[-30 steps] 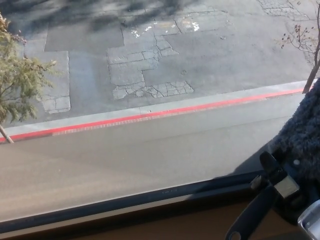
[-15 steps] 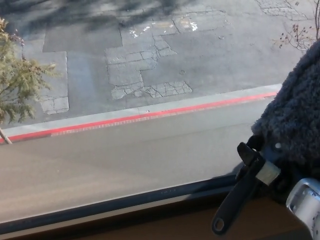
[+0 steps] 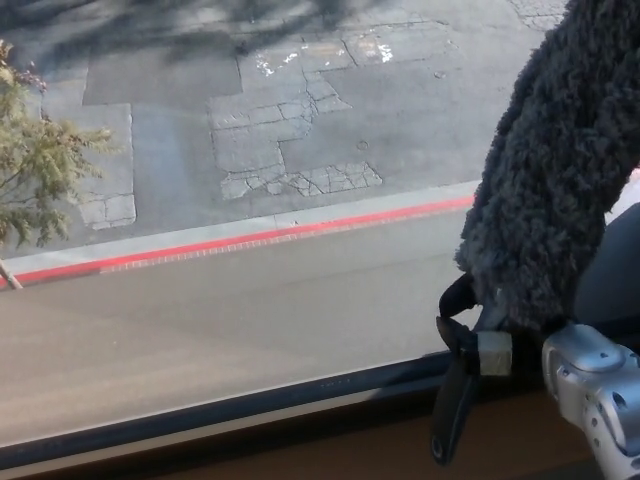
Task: Pick up a grey duster using the right hand and walk towards the window and then clean the window using the duster
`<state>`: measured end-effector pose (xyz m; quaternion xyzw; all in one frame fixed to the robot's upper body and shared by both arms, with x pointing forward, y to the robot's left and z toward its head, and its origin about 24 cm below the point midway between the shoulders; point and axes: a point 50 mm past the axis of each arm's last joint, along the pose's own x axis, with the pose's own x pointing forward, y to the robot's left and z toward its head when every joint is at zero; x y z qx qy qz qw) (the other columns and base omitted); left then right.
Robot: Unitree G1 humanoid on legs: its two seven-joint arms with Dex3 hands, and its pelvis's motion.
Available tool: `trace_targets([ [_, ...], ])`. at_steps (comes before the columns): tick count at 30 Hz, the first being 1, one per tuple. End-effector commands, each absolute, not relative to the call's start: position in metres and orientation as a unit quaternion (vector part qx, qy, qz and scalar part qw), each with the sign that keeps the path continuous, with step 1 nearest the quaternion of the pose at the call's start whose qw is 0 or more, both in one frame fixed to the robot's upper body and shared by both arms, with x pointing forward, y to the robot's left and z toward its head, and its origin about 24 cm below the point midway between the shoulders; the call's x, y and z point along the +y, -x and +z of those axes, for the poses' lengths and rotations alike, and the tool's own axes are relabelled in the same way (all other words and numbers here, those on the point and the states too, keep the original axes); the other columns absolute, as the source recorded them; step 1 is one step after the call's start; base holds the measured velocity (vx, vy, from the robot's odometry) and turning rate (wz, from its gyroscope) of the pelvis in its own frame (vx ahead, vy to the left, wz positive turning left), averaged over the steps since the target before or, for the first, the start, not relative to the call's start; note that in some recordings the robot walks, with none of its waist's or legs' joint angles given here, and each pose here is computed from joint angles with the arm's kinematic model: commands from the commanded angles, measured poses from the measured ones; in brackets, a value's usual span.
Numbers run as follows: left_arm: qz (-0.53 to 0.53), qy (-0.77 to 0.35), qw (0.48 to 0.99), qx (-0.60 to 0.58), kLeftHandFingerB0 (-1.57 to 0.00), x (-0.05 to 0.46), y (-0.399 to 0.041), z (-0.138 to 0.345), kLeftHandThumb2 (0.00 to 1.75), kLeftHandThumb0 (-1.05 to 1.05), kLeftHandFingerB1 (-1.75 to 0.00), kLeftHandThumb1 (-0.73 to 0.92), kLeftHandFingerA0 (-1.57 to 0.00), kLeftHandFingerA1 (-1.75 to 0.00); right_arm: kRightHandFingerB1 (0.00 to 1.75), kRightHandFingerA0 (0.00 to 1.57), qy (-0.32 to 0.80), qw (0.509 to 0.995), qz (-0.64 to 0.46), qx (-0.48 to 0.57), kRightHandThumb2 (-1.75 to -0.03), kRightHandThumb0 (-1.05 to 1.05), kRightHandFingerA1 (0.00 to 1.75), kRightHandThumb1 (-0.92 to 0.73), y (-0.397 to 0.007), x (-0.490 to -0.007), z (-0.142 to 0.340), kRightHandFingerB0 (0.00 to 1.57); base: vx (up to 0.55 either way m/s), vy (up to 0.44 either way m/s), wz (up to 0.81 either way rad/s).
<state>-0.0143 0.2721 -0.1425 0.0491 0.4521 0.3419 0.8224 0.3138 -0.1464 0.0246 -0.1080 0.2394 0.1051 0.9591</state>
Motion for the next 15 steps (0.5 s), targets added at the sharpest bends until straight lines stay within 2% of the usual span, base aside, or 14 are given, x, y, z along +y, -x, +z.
trace_targets([
  [1, 0.343, -0.06, 0.829, 0.438, -0.93, 0.28, 0.014, -0.138, 0.96, -0.07, -0.99, 0.58, -1.04, -1.16, 1.67, 0.93, 0.207, 0.948, 0.156, 0.185, -1.27, -0.25, 1.75, -0.4, -0.315, -0.128, 0.028, 0.8, 0.0, 0.0, 0.0],
  [3, 0.342, -0.059, 0.832, 0.433, -0.92, 0.279, 0.013, -0.138, 1.0, -0.06, -1.04, 0.58, -1.03, -1.21, 1.68, 0.95, 0.234, 0.941, 0.184, 0.164, -1.29, -0.28, 1.75, -0.41, -0.312, -0.118, 0.026, 0.81, 0.0, 0.0, 0.0],
  [6, 0.341, -0.066, 0.831, 0.434, -0.92, 0.278, 0.013, -0.138, 1.0, -0.06, -1.04, 0.57, -1.05, -1.2, 1.68, 0.95, 0.261, 0.932, 0.201, 0.149, -1.29, -0.3, 1.75, -0.41, -0.309, -0.108, 0.025, 0.8, 0.0, 0.0, 0.0],
  [14, 0.342, -0.062, 0.83, 0.437, -0.92, 0.279, 0.012, -0.138, 0.88, -0.08, -1.0, 0.61, -1.03, -1.19, 1.64, 0.99, 0.345, 0.893, 0.269, 0.102, -1.22, -0.35, 1.75, -0.5, -0.299, -0.067, 0.025, 0.83, 0.0, 0.0, 0.0],
  [15, 0.343, -0.058, 0.831, 0.434, -0.92, 0.278, 0.012, -0.138, 1.02, -0.07, -1.04, 0.56, -1.06, -1.2, 1.58, 0.99, 0.352, 0.888, 0.281, 0.093, -1.32, -0.34, 1.75, -0.44, -0.296, -0.059, 0.026, 0.84, 0.0, 0.0, 0.0],
])
